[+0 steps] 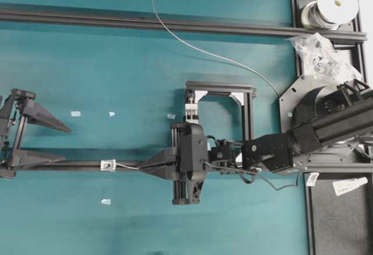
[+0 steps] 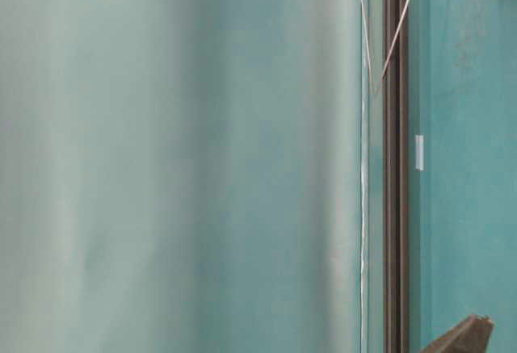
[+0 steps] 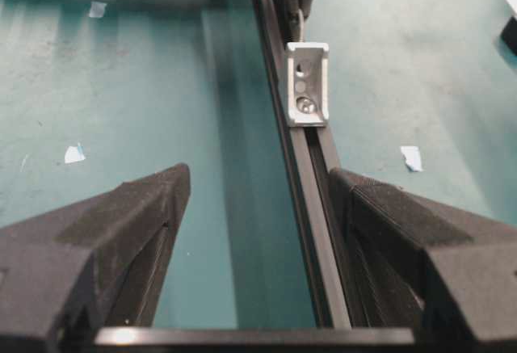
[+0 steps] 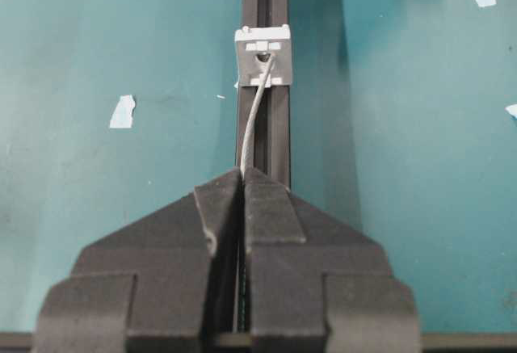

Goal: Insert the wire through the hole in the metal fitting.

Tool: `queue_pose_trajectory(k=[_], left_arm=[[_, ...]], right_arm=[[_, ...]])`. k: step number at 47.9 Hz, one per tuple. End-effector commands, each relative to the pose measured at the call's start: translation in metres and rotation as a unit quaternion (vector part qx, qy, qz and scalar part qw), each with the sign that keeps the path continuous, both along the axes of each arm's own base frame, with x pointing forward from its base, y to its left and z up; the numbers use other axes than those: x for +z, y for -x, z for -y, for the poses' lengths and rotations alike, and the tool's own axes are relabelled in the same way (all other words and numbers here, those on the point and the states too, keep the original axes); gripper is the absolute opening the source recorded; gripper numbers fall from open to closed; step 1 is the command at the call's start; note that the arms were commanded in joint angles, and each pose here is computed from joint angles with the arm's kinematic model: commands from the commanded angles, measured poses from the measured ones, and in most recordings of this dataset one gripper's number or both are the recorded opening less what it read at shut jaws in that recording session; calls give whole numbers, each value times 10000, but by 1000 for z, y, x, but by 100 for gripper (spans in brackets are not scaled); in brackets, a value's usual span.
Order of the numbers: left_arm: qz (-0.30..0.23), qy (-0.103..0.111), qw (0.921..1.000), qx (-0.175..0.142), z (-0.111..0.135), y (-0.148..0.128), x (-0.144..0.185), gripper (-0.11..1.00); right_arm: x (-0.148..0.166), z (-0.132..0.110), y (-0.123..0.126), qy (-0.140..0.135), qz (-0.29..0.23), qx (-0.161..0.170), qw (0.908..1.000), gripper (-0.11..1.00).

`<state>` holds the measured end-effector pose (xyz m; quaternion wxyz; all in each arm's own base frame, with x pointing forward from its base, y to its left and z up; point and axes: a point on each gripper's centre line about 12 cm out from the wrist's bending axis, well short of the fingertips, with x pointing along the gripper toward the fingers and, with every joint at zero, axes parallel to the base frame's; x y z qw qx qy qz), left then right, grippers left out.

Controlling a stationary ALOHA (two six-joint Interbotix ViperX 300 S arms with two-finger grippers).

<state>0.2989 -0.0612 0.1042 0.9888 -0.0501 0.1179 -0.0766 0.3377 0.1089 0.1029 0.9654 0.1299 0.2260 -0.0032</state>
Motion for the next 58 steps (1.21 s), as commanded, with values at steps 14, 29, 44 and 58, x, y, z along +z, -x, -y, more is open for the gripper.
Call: queue_pose_trajectory(k=[14, 29, 44, 58], left_arm=[[122, 13, 9999, 27, -1, -3, 6, 94], [137, 17, 9999, 27, -1, -4, 7, 94], [-107, -15, 9999, 42, 0, -10, 4, 94], [-230, -23, 9997, 43, 1, -20, 5, 94]], right_arm=[[9, -2, -6, -62, 132, 17, 9999, 0], [9, 5, -12, -41, 163, -94, 9998, 0], [5, 10, -25, 7, 180, -204, 9996, 0], [8, 7, -35, 79, 280, -172, 9994, 0]])
